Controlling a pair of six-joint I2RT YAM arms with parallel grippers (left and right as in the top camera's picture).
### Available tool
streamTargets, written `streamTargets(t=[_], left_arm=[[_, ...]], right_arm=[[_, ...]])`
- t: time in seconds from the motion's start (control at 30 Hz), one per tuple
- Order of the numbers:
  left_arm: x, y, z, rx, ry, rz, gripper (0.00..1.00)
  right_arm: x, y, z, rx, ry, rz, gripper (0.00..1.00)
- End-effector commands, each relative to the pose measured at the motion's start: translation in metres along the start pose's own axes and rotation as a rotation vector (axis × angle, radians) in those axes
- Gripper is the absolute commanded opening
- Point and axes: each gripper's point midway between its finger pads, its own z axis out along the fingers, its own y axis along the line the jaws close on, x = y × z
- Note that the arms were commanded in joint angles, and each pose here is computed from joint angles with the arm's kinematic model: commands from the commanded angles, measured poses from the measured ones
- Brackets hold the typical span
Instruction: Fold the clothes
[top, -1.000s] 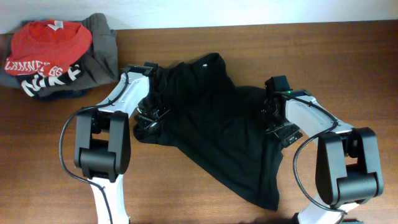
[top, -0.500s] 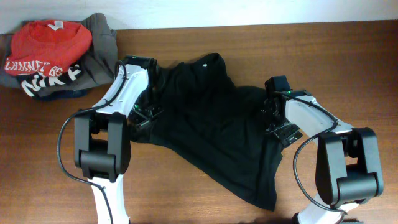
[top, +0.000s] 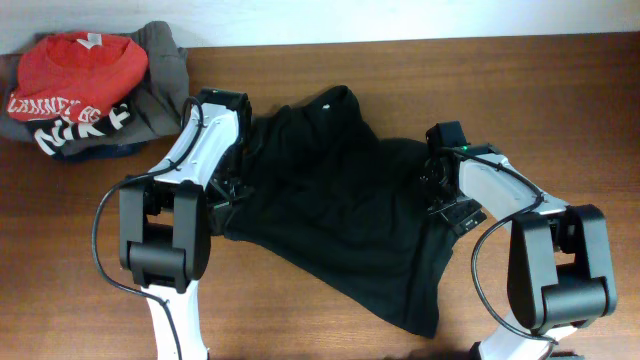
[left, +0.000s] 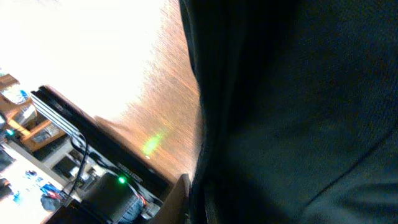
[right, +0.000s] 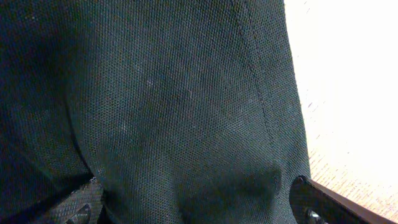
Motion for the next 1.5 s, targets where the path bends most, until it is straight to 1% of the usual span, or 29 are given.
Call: streamTargets(t=[0.0, 0.03, 0.07, 0.1, 0.13, 0.23, 0.33, 0.37, 0.43, 0.53, 0.6, 0.77, 0.87, 1.0, 1.13, 1.23, 1.33, 1.47], left_arm=[[-0.015, 0.009, -0.004, -0.049, -0.08, 0.003, 0.33], [-0.017, 0.011, -0.004, -0.058, -0.091, 0.003, 0.39], [-0.019, 0.013, -0.004, -0.072, -0.107, 0.003, 0.73], [-0.02, 0.013, -0.005, -0.072, -0.109, 0.003, 0.98], [-0.02, 0.014, -0.005, -0.074, -0.111, 0.003, 0.99], [-0.026, 0.012, -0.008, -0.069, -0.144, -0.002, 0.99], [-0.041, -0.001, -0.022, 0.004, -0.213, 0.002, 0.99], [-0.054, -0.018, -0.037, 0.082, -0.277, 0.05, 0.99], [-0.065, -0.057, -0.062, 0.284, -0.333, 0.168, 0.99], [-0.068, -0.095, -0.083, 0.492, -0.353, 0.245, 0.99], [-0.073, -0.113, -0.097, 0.59, -0.382, 0.261, 0.99], [-0.091, -0.129, -0.117, 0.675, -0.481, 0.255, 0.99], [-0.097, -0.137, -0.126, 0.714, -0.516, 0.257, 0.99], [-0.087, -0.141, -0.118, 0.725, -0.454, 0.278, 0.97], [-0.088, -0.144, -0.104, 0.701, -0.414, 0.262, 0.99], [-0.094, -0.155, -0.084, 0.678, -0.378, 0.255, 0.99], [-0.102, -0.167, -0.073, 0.68, -0.382, 0.291, 0.99], [-0.108, -0.173, -0.079, 0.702, -0.421, 0.303, 0.99]], right_arm=[[-0.004, -0.002, -0.001, 0.001, -0.007, 0.014, 0.99], [-0.004, -0.002, -0.001, 0.001, -0.007, 0.014, 0.99], [-0.004, -0.002, -0.001, 0.001, -0.007, 0.014, 0.99], [-0.004, -0.001, -0.001, 0.0, -0.007, 0.014, 0.99], [-0.004, -0.001, -0.001, -0.001, -0.008, 0.014, 0.99], [-0.004, -0.001, -0.001, -0.003, -0.008, 0.014, 0.99], [-0.004, 0.0, -0.001, -0.004, -0.008, 0.015, 0.99], [-0.005, 0.0, -0.001, -0.006, -0.009, 0.015, 0.99], [-0.005, 0.0, -0.001, -0.006, -0.01, 0.015, 0.99], [-0.005, 0.0, -0.001, -0.006, -0.009, 0.015, 0.99], [-0.005, 0.0, -0.001, -0.005, -0.01, 0.015, 0.99], [-0.005, 0.0, -0.001, -0.006, -0.009, 0.015, 0.99], [-0.005, 0.0, -0.001, -0.006, -0.009, 0.015, 0.99], [-0.004, 0.0, -0.001, -0.005, -0.009, 0.015, 0.99], [-0.005, 0.0, -0.001, -0.006, -0.009, 0.015, 0.99], [-0.004, 0.0, -0.001, -0.005, -0.009, 0.015, 0.99], [-0.005, 0.0, -0.001, -0.006, -0.009, 0.015, 0.99], [-0.005, 0.0, -0.001, -0.005, -0.009, 0.015, 0.99]])
